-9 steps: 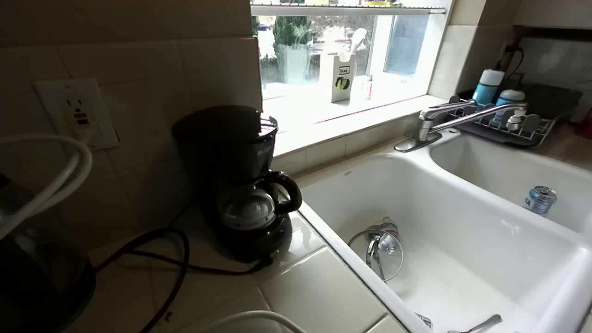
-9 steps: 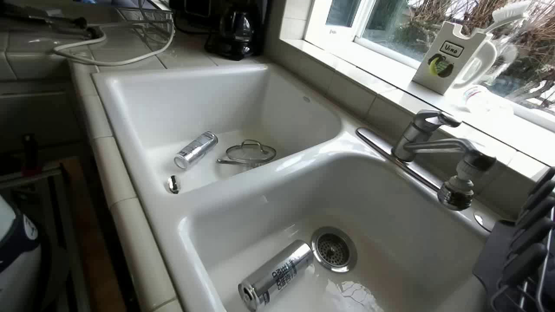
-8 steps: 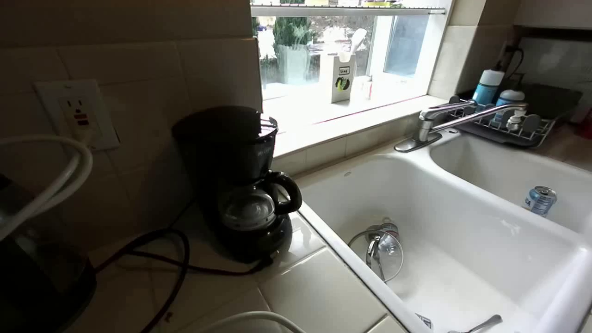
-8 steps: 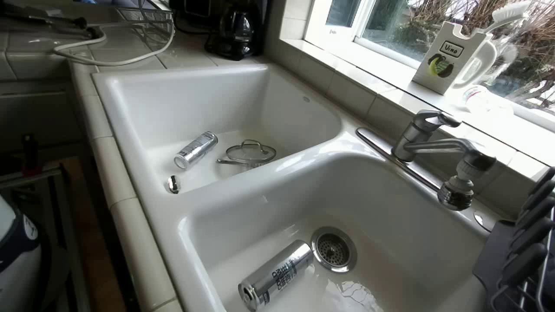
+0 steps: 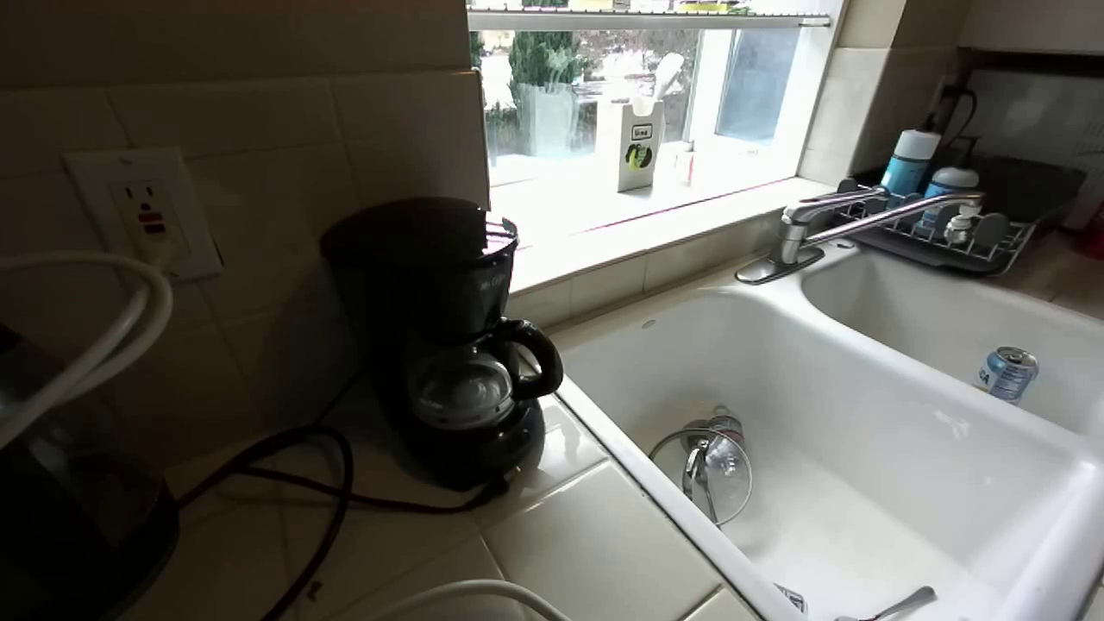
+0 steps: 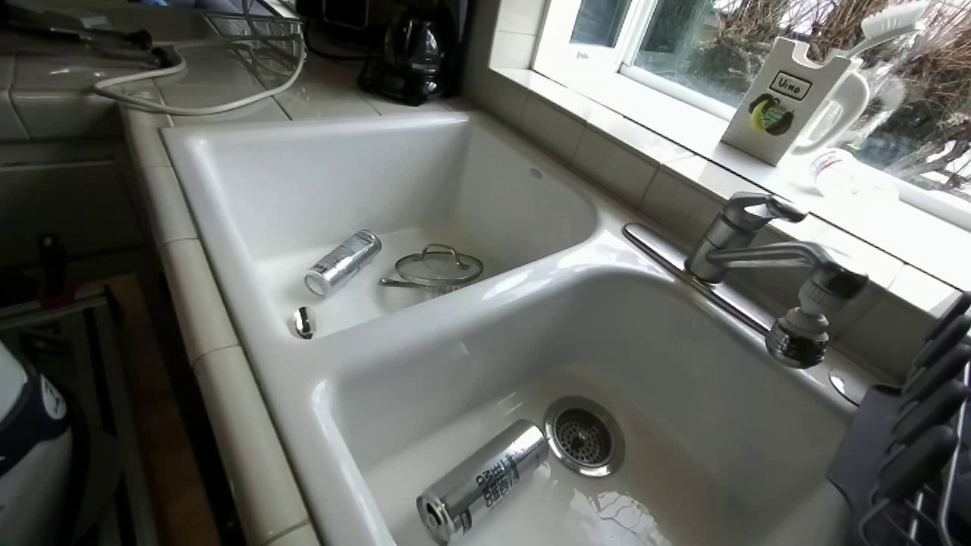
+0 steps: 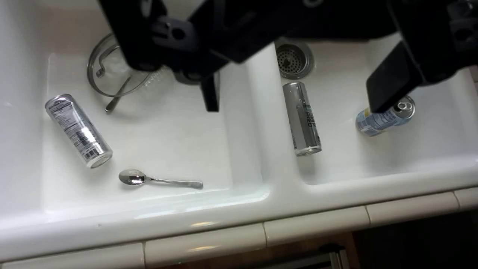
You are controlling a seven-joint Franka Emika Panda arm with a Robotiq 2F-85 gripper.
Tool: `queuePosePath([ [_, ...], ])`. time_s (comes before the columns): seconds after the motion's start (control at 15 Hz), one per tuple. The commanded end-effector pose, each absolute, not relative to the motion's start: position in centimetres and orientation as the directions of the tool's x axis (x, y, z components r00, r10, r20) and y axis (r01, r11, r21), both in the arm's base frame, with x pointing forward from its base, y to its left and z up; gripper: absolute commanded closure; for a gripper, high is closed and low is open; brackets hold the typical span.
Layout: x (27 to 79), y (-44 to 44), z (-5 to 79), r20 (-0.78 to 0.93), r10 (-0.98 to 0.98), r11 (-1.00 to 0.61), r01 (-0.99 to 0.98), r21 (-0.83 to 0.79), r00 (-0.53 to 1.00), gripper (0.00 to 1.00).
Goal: Move the tap nozzle to the left
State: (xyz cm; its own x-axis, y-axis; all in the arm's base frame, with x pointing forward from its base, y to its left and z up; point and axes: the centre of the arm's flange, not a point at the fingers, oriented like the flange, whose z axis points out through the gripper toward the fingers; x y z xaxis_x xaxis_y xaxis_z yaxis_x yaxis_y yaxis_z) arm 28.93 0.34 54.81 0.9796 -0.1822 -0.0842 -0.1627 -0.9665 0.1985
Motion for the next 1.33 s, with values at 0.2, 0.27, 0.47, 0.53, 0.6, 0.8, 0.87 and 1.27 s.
queuePosePath([
  [0.2,33.8,-4.0,57.3,0.005,-0.294,-0.953,-0.294,0.067,0.956,0.0],
  [0.27,34.9,-5.5,58.0,0.037,-0.325,-0.944,-0.327,0.036,0.945,0.0],
  [0.47,37.9,-10.3,60.5,0.112,-0.427,-0.904,-0.424,-0.045,0.897,0.0],
  [0.53,38.9,-11.7,60.8,0.136,-0.455,-0.891,-0.449,-0.069,0.88,0.0],
  [0.6,39.9,-13.1,61.3,0.161,-0.489,-0.872,-0.482,-0.082,0.857,0.0],
  [0.8,42.6,-16.5,61.9,0.212,-0.576,-0.817,-0.561,-0.133,0.789,0.25],
  [0.87,43.7,-17.5,61.9,0.229,-0.6,-0.799,-0.583,-0.144,0.766,0.26],
  [1.27,48.1,-22.3,60.7,0.341,-0.678,-0.724,-0.671,-0.159,0.651,0.72],
])
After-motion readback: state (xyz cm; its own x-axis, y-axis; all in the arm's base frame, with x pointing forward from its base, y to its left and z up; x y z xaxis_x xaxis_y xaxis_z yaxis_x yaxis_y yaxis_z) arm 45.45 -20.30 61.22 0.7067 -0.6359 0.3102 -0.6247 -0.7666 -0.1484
